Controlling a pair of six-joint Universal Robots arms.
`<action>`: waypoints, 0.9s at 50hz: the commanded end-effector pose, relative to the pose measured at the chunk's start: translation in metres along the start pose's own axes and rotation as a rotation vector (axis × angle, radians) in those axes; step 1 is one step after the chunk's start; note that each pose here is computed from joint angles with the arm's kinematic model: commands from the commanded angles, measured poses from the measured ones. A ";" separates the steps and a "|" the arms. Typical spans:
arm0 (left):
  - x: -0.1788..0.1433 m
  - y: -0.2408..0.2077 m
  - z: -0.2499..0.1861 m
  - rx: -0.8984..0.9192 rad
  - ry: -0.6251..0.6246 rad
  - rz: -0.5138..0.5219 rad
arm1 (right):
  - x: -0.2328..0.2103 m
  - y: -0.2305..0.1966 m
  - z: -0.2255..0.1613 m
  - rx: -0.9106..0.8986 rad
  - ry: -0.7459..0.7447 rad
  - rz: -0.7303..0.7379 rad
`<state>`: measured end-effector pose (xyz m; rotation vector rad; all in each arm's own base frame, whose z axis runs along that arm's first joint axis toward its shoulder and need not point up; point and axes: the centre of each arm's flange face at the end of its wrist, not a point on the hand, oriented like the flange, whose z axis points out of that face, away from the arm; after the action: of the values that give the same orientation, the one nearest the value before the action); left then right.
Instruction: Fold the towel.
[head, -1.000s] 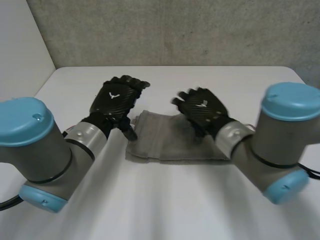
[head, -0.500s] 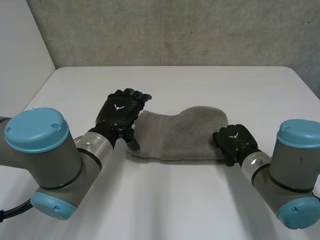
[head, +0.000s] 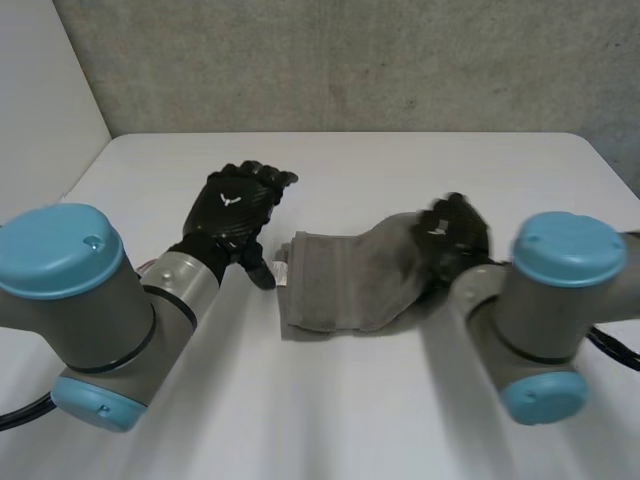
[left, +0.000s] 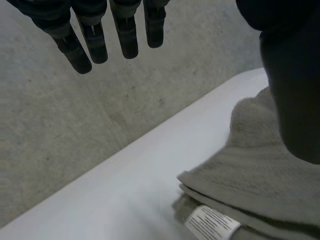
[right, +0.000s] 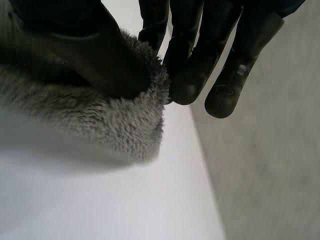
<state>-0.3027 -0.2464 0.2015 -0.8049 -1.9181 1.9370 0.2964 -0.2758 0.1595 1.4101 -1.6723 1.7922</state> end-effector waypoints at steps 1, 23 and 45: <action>-0.014 -0.011 0.001 0.030 -0.041 0.001 | -0.038 -0.070 -0.007 0.220 -0.065 -0.072; -0.033 -0.016 0.003 0.043 -0.123 -0.057 | -0.074 -0.097 -0.047 0.399 -0.299 0.038; 0.022 -0.004 0.040 0.000 0.026 -0.240 | 0.021 -0.028 -0.014 0.053 -0.196 0.679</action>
<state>-0.3179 -0.2676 0.2275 -0.5572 -1.8410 1.9219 0.3091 -0.2528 0.1990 1.2255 -2.3239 2.1316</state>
